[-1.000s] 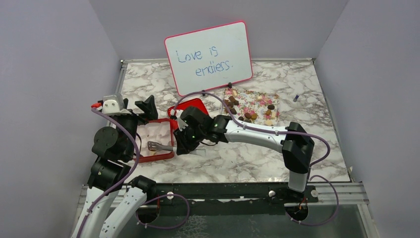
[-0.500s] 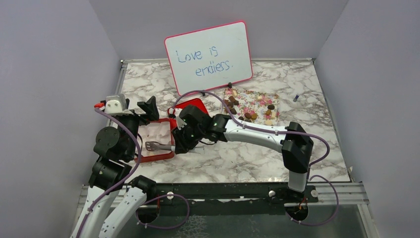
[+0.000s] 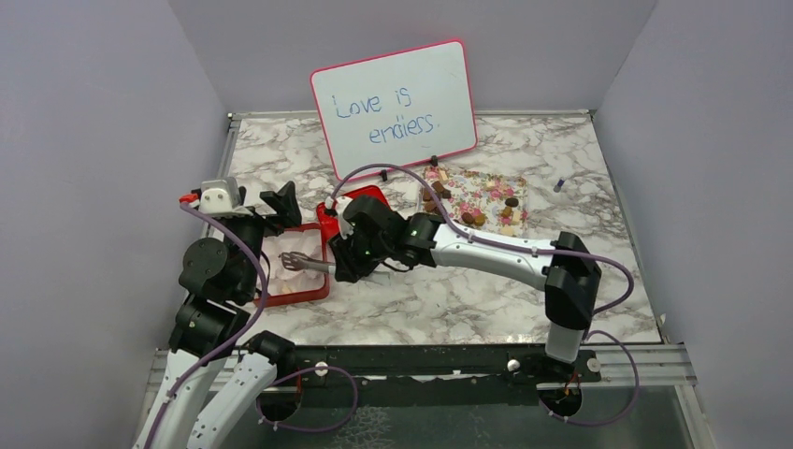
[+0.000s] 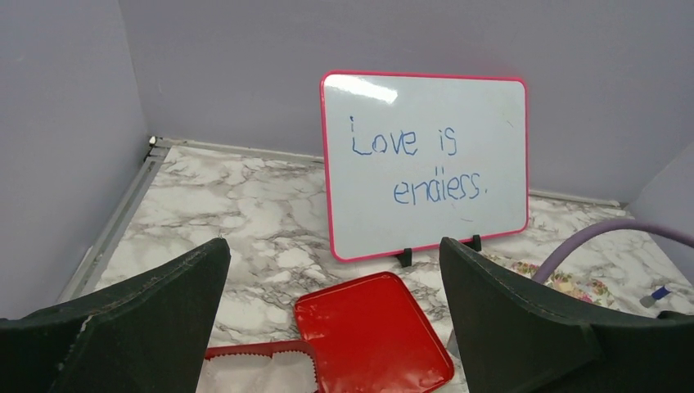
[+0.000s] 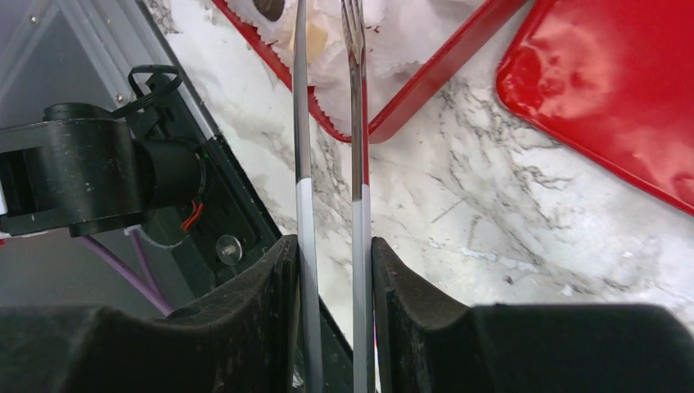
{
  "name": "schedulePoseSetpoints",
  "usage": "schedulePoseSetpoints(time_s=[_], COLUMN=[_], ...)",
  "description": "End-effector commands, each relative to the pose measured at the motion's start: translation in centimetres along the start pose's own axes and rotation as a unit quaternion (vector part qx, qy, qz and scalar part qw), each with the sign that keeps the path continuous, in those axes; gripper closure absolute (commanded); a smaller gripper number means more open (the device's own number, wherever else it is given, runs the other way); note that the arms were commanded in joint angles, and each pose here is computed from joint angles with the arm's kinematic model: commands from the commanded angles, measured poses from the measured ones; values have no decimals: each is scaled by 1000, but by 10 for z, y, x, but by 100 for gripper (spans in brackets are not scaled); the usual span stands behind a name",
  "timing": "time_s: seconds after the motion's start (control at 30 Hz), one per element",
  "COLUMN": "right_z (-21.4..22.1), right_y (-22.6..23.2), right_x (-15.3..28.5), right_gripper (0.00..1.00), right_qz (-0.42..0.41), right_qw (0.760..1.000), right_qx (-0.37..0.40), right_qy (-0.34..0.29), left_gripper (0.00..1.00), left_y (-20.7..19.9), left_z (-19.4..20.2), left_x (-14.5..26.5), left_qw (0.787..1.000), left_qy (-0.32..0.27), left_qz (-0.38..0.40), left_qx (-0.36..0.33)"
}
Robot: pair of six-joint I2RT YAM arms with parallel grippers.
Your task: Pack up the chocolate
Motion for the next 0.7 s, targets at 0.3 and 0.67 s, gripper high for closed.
schedulePoseSetpoints(time_s=[0.3,0.67], right_z=[-21,-11], right_y=[-35,-101], right_x=[87,153], right_gripper=[63,62], right_qz=[181,345], right_qw=[977,929], right_qx=[13,-35], right_qy=[-116,-130], left_gripper=[1,1], left_y=[-16,-30], left_z=[25,62], left_x=[-11,-25], left_qw=[998,991], left_qy=[35,105], left_qz=[39,84], left_qx=[24,-8])
Point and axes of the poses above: each gripper's point midway between its finger pads, its own x axis back along the fingers, its own y axis along the line the jaws close on, z = x × y, the point moved 9 cm from there along x, back along the fingers, and after that the axes turned 12 degrees about -x, right-handed, at the moved point
